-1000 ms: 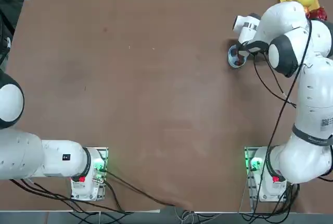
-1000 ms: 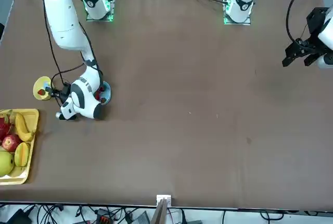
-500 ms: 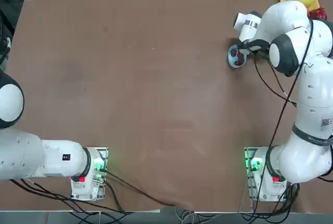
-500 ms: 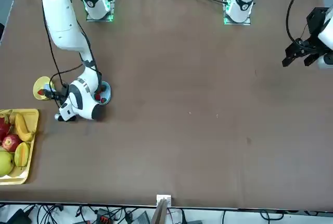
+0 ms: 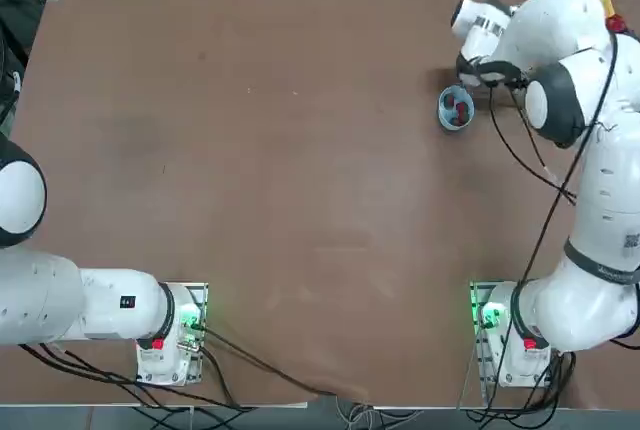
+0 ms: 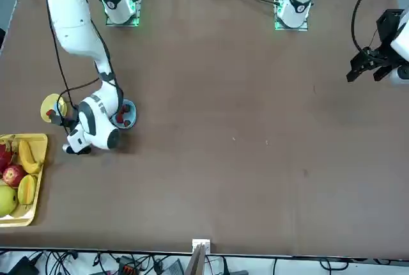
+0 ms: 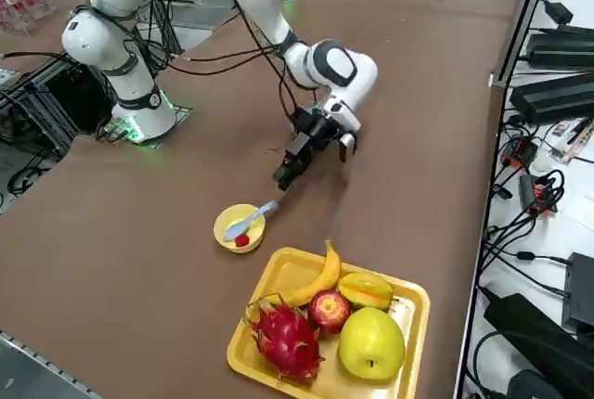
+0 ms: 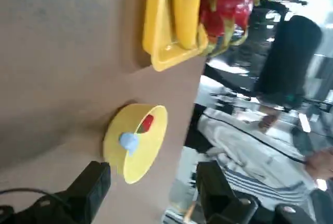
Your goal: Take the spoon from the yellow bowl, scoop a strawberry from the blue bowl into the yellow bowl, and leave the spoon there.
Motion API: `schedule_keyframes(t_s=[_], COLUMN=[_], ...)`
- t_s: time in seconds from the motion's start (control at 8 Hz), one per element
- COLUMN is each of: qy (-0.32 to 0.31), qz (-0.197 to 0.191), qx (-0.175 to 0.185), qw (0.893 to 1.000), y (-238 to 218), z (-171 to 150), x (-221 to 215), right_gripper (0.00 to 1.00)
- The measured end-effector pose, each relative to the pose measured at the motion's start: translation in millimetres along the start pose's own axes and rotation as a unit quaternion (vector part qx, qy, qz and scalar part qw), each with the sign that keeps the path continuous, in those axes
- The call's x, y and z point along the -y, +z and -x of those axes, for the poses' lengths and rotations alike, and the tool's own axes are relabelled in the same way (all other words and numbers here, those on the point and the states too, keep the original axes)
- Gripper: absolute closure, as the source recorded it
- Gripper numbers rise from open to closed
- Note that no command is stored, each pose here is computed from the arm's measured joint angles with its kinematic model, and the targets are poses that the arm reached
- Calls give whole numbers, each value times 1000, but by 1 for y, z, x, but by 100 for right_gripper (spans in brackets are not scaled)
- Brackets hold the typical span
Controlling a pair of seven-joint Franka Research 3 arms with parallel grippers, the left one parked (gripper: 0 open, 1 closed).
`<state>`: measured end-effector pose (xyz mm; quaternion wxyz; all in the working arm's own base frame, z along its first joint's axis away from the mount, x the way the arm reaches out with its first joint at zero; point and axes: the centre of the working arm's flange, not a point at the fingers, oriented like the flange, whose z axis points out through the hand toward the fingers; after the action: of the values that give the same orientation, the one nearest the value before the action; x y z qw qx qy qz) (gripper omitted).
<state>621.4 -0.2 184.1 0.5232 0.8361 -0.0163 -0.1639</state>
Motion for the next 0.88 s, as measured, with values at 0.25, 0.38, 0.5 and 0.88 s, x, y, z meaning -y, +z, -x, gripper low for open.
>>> schedule_keyframes(t_s=[0.25, 0.38, 0.5, 0.88], qy=[-19, -28, -37, -29], qz=[-71, -98, -120, -219], qx=[-11, -21, -31, -50], qw=[997, 995, 992, 974], y=[-40, -59, -73, -97], z=[-4, -6, -7, 7], x=[-44, -71, -97, -176], right_gripper=[0, 0, 0, 0])
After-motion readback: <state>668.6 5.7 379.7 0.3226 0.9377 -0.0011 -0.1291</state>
